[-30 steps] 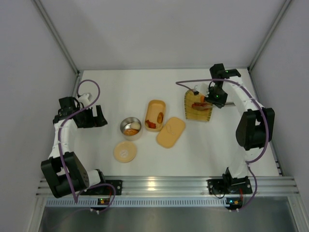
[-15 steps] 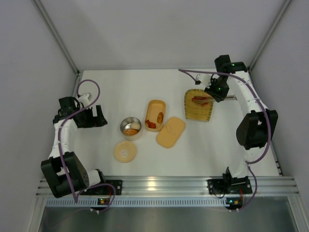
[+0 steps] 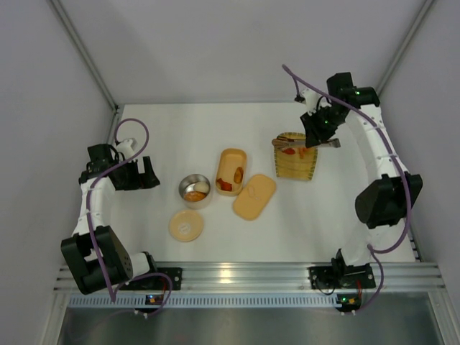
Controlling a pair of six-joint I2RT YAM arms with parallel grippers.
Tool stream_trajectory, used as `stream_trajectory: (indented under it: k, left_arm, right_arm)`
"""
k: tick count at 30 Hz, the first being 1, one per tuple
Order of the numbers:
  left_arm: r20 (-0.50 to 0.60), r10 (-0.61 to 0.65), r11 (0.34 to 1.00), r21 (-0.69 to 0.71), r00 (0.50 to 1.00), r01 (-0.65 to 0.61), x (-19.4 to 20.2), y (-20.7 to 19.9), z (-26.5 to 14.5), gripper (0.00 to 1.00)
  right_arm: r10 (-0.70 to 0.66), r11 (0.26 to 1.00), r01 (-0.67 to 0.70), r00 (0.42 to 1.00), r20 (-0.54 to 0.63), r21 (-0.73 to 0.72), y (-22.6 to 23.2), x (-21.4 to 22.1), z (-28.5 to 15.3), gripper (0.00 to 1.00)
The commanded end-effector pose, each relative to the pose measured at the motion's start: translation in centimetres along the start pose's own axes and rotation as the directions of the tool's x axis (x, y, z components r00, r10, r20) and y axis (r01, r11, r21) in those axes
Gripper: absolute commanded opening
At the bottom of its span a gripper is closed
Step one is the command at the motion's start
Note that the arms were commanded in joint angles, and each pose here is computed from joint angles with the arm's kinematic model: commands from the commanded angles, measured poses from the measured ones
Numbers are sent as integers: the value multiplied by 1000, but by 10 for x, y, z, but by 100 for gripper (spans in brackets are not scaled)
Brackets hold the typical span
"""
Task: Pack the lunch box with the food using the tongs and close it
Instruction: Place the fake food in the packing box.
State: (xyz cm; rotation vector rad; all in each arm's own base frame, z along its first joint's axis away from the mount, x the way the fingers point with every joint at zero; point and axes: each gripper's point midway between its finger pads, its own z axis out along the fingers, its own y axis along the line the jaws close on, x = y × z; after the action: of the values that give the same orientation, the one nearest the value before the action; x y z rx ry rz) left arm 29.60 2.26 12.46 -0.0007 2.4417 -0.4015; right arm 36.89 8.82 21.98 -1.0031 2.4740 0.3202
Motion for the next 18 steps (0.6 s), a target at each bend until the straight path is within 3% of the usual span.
stream_trajectory:
  k: [1, 3, 5, 6, 11, 18]
  left_arm:
    - [34, 4, 1000, 6, 999, -4, -6, -1, -2, 98]
    - [36, 3, 1000, 9, 999, -4, -6, -1, -2, 98]
    - [34, 1, 1000, 8, 999, -1, -6, -1, -2, 98]
    - [34, 3, 1000, 6, 999, -3, -6, -1, -3, 98]
    - [34, 6, 1000, 2, 999, -6, -6, -1, -3, 98]
    - [29, 1, 1000, 2, 1000, -1, -5, 0, -3, 98]
  right_arm:
    - [246, 967, -222, 939, 240, -124, 39, -40, -33, 0]
    - [340, 938, -295, 886, 314, -182, 47, -59, -33, 0]
    - [436, 897, -377, 843, 316, -230, 64, -59, -27, 0]
    - [435, 899, -371, 822, 369, -233, 63, -71, -28, 0]
    - [550, 835, -477, 723, 417, -275, 86, -82, -17, 0]
    - [632, 771, -581, 651, 420, -260, 115, -97, 1, 0]
